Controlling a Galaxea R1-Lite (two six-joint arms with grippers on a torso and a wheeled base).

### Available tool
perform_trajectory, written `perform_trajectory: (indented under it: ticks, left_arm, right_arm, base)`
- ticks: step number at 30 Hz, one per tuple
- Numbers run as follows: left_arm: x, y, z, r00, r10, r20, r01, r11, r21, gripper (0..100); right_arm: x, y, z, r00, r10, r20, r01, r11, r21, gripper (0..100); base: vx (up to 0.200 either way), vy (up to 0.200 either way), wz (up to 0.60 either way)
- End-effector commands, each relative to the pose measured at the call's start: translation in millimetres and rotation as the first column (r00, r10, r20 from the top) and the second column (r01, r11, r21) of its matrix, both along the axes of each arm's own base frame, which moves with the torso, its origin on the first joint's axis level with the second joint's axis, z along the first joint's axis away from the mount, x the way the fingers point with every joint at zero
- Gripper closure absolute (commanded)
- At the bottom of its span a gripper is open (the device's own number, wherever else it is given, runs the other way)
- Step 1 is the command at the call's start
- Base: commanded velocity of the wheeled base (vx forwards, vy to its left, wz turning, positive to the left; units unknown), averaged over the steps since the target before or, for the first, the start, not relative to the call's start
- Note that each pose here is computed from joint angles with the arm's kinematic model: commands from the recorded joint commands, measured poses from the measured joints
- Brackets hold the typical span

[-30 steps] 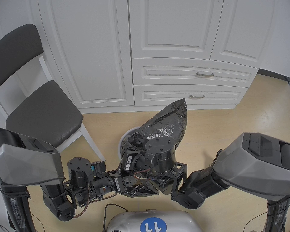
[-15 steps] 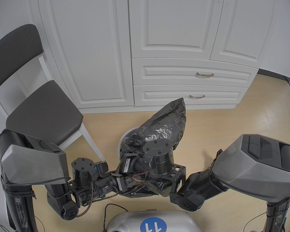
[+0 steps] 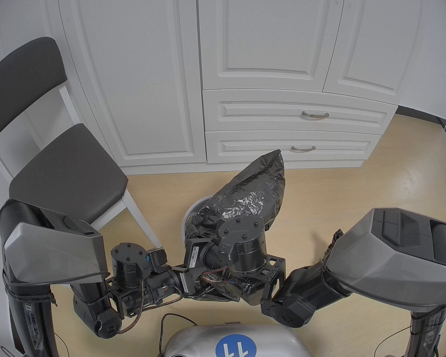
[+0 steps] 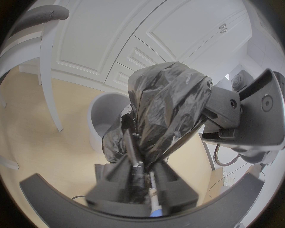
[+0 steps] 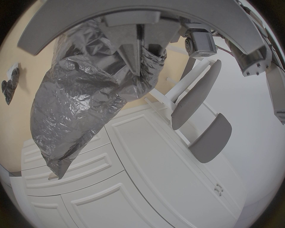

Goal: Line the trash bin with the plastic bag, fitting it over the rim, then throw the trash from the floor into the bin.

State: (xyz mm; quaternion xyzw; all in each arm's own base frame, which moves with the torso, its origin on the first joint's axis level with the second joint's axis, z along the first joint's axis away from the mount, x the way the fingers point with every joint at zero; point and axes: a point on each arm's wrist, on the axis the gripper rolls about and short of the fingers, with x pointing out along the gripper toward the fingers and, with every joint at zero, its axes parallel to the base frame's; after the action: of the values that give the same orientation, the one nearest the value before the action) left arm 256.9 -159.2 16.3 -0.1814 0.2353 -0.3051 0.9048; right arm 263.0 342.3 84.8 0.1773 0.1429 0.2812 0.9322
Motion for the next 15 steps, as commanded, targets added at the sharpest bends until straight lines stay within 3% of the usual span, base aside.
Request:
perform_trajectory:
  ticks: [1, 12, 13, 15]
  left_arm:
    - [0.1, 0.3, -0.6, 1.0, 0.001, -0.002, -0.001, 1.0, 0.0, 100]
    - [1.8, 3.1, -0.1, 1.0, 0.012, -0.001, -0.012, 1.0, 0.0, 100]
    - [1.7, 3.1, -0.2, 1.0, 0.01, -0.002, -0.01, 1.0, 0.0, 100]
    - [1.8, 3.1, -0.1, 1.0, 0.012, -0.001, -0.012, 1.0, 0.0, 100]
  right_arm:
    - [-0.8, -0.2, 1.6, 1.0, -0.002, 0.003, 0.002, 1.0, 0.0, 100]
    - [-3.6, -5.1, -3.8, 1.0, 0.002, 0.014, -0.001, 0.999, -0.045, 100]
    - [-3.8, -5.4, -2.7, 1.0, 0.004, 0.017, -0.003, 0.999, -0.045, 0]
    - [-4.2, -8.1, 5.2, 1.0, 0.0, 0.026, 0.001, 0.999, -0.034, 0]
  base:
    - [0.0, 0.0, 0.0]
    - [0.0, 0.0, 0.0]
    - [0.0, 0.0, 0.0]
    - [0.0, 0.0, 0.0]
